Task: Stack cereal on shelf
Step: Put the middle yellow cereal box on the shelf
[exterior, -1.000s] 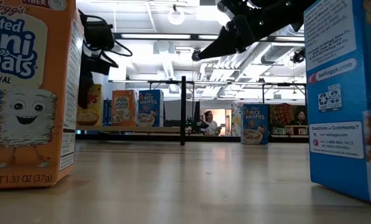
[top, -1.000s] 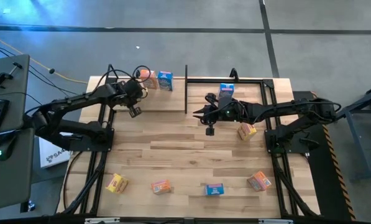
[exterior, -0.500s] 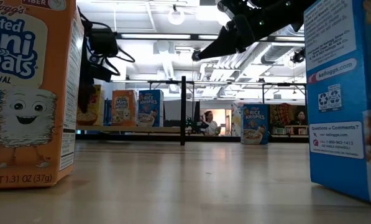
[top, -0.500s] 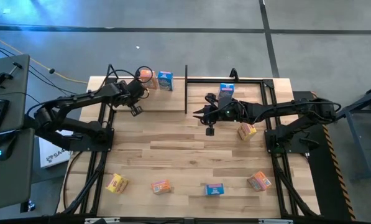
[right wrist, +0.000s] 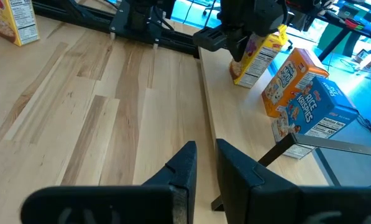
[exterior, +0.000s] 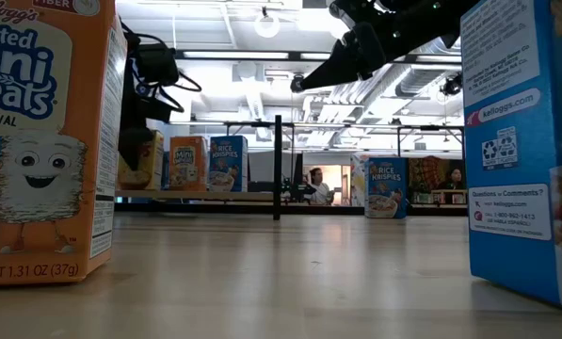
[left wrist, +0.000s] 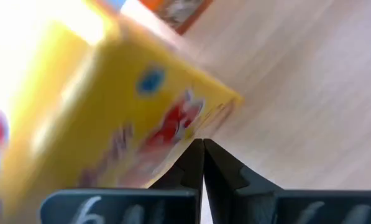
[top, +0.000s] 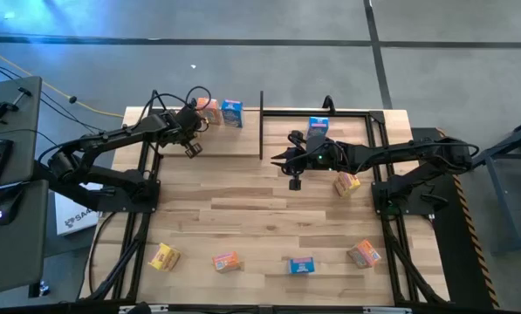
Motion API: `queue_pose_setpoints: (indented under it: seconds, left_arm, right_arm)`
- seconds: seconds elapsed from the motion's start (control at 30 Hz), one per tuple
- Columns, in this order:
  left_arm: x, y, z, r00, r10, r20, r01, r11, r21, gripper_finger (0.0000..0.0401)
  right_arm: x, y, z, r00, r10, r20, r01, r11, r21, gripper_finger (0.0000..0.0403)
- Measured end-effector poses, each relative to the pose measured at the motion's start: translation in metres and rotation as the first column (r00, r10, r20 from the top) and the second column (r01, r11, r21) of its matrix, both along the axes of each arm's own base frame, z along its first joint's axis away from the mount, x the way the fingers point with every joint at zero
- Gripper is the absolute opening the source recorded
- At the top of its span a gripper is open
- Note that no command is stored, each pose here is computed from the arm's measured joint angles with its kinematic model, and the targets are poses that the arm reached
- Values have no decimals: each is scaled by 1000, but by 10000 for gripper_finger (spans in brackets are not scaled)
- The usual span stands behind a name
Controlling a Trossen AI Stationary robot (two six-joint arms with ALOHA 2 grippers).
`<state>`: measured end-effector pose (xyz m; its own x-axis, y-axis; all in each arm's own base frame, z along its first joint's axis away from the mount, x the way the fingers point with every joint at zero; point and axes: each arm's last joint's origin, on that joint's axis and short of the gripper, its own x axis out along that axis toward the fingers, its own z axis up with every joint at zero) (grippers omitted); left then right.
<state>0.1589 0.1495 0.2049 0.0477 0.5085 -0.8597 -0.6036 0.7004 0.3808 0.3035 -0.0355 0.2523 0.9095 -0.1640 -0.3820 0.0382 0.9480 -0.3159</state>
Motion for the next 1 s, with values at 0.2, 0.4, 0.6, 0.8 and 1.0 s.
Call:
queue_pose_setpoints:
  seconds: [0.2,0.4,0.6,0.8,1.0]
  left_arm:
    - [4,4,-5,1000,9,3,-9,1000,5,0]
    - [13,12,-13,1000,17,11,-18,999,37,0]
    - [12,14,-15,999,26,-31,-25,998,55,0]
    - [8,18,-15,998,48,-34,-46,997,58,0]
    - [8,25,-14,998,59,23,-61,996,69,0]
  right_arm:
    - [0,0,0,1000,0,0,0,1000,0,43]
    - [0,0,0,1000,-2,1,2,1000,3,43]
    - [0,0,0,1000,-2,-1,2,1000,3,43]
    - [0,0,0,1000,-2,-1,2,1000,4,43]
    - [0,0,0,1000,-3,-1,3,1000,7,43]
